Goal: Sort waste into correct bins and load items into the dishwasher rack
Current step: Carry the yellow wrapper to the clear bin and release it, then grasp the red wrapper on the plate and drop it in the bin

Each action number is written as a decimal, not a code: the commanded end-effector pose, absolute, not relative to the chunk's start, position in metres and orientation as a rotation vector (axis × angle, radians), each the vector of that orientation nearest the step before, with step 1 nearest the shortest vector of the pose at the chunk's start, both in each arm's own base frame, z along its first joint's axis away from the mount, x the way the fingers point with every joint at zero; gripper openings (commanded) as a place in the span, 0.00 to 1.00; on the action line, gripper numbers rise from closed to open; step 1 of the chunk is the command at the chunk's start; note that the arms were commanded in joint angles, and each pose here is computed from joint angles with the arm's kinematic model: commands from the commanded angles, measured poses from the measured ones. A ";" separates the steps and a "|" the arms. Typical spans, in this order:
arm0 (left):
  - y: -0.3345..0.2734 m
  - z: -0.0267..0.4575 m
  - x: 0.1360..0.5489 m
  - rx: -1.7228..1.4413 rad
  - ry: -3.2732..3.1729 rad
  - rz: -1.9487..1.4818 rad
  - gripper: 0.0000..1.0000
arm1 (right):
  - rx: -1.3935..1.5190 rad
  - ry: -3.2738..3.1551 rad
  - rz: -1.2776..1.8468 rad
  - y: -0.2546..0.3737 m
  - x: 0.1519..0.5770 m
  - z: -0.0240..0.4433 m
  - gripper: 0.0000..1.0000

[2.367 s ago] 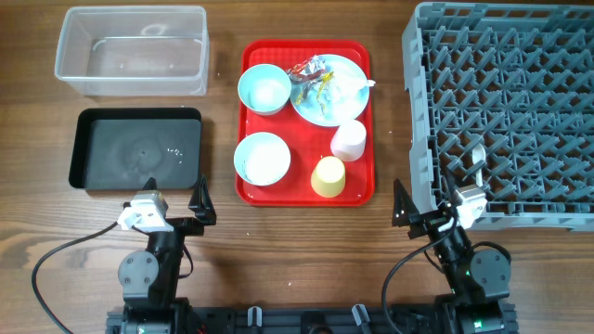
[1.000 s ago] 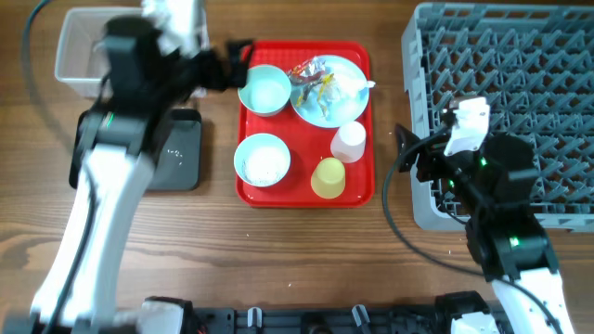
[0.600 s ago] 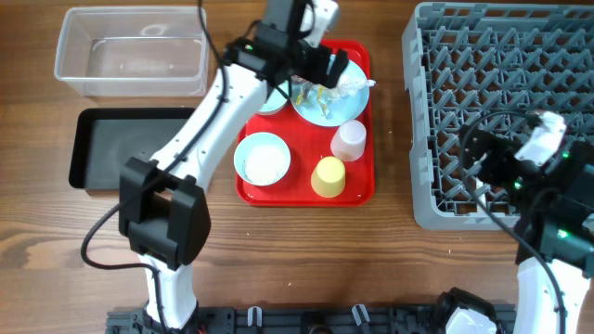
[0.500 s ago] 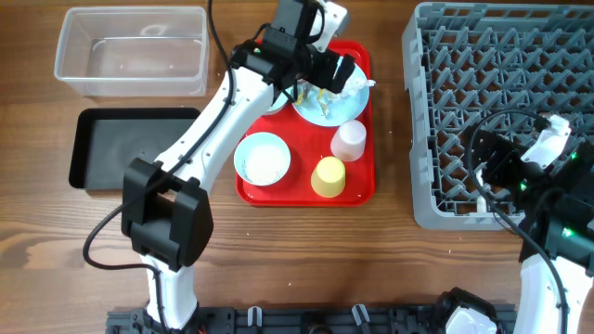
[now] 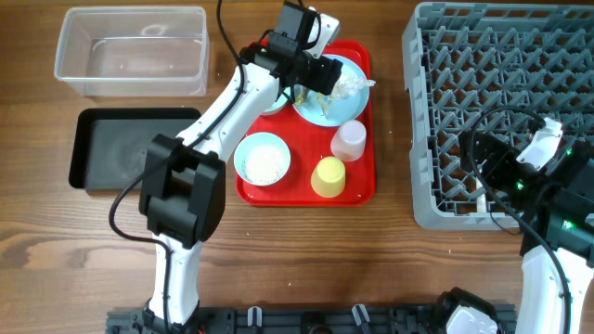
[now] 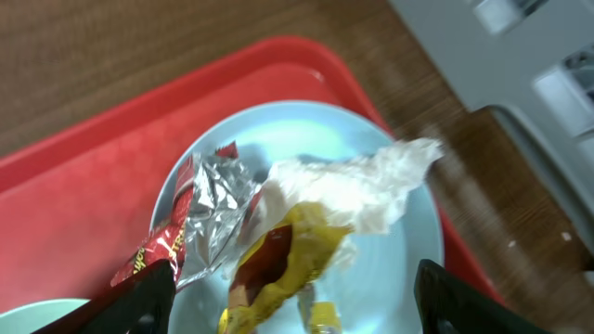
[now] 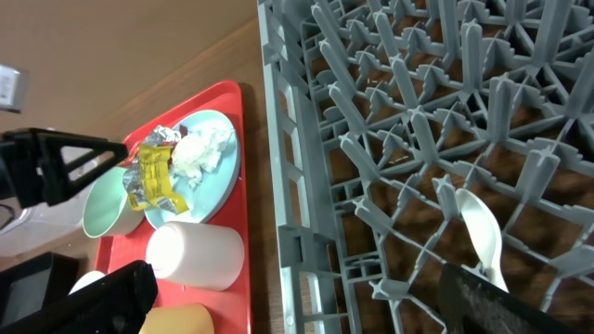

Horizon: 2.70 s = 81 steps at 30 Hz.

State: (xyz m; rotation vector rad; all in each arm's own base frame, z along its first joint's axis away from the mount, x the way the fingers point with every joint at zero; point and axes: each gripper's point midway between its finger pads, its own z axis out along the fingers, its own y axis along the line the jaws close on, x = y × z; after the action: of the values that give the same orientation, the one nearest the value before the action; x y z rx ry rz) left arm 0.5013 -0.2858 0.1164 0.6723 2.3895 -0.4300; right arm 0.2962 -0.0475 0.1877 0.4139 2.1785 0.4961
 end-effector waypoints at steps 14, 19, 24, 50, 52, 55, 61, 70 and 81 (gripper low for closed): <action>-0.293 0.089 0.506 0.687 2.412 -0.423 0.04 | 0.422 2.168 0.479 -0.052 0.299 0.192 1.00; -0.294 0.172 0.492 0.596 2.328 -0.480 0.04 | 0.431 2.168 0.485 -0.052 0.299 0.192 1.00; -0.221 0.192 0.492 0.444 2.405 -0.218 0.04 | 0.449 2.162 0.493 -0.052 0.299 0.193 1.00; 0.033 0.140 0.569 -0.296 2.425 0.011 1.00 | 0.456 2.174 0.498 -0.051 0.297 0.190 1.00; -0.021 0.155 0.561 -0.093 2.444 -0.188 1.00 | 0.456 2.173 0.498 -0.051 0.297 0.191 1.00; -0.110 0.171 0.542 0.208 2.429 -0.403 1.00 | 0.457 2.174 0.499 -0.051 0.297 0.190 1.00; -0.220 0.121 0.519 0.548 2.456 -0.270 1.00 | 0.463 2.178 0.481 -0.054 0.297 0.189 1.00; -0.258 0.042 0.533 0.643 2.449 -0.267 1.00 | 0.485 2.209 0.497 -0.054 0.297 0.180 1.00; -0.265 0.038 0.533 0.650 2.437 -0.283 0.17 | 0.494 2.221 0.502 -0.054 0.298 0.175 1.00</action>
State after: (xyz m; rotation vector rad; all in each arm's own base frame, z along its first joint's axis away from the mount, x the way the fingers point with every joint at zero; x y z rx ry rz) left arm 0.5336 -0.2611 0.0434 0.6415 2.4356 -0.2794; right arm 0.2959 -0.0497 0.1716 0.4837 2.2295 0.5186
